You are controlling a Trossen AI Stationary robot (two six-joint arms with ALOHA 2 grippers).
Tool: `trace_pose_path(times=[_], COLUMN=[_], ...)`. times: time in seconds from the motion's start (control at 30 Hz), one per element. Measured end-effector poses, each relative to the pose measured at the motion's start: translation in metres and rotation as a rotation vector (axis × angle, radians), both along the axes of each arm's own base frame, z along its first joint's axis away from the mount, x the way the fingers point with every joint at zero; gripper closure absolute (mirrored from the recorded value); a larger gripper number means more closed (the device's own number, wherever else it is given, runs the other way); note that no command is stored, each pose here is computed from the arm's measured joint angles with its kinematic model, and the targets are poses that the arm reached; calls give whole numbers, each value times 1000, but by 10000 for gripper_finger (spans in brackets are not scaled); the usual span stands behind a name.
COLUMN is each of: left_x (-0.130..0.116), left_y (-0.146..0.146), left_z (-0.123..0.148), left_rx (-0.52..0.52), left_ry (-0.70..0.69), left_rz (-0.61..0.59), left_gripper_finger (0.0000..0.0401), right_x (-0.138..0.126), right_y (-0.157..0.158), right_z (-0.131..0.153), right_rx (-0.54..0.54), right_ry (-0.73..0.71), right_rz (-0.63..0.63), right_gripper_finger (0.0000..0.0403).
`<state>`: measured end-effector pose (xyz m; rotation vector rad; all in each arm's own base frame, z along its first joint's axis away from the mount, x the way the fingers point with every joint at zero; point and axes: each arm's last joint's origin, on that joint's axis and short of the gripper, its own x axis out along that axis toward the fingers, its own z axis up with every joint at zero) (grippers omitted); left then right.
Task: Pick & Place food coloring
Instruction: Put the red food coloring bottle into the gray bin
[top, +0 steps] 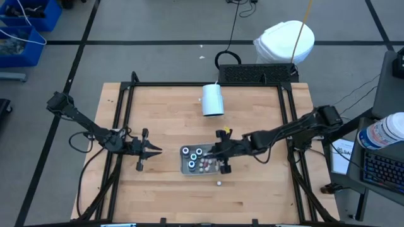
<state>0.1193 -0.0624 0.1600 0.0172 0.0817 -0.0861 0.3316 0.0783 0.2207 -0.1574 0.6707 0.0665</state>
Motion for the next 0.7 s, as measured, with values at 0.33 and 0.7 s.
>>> trace_pose_path(times=[0.33,0.7], left_x=[0,0], left_y=[0,0], left_z=[0,0], left_rx=[54,87], left_ry=[-7,-7], left_rz=[-4,-6], left_gripper_finger=[339,338], right_x=[10,16], right_y=[3,-4], right_z=[-24,-33], right_rx=[18,54], right_ry=[26,21], right_rz=[-23,-134], right_gripper_finger=[357,357])
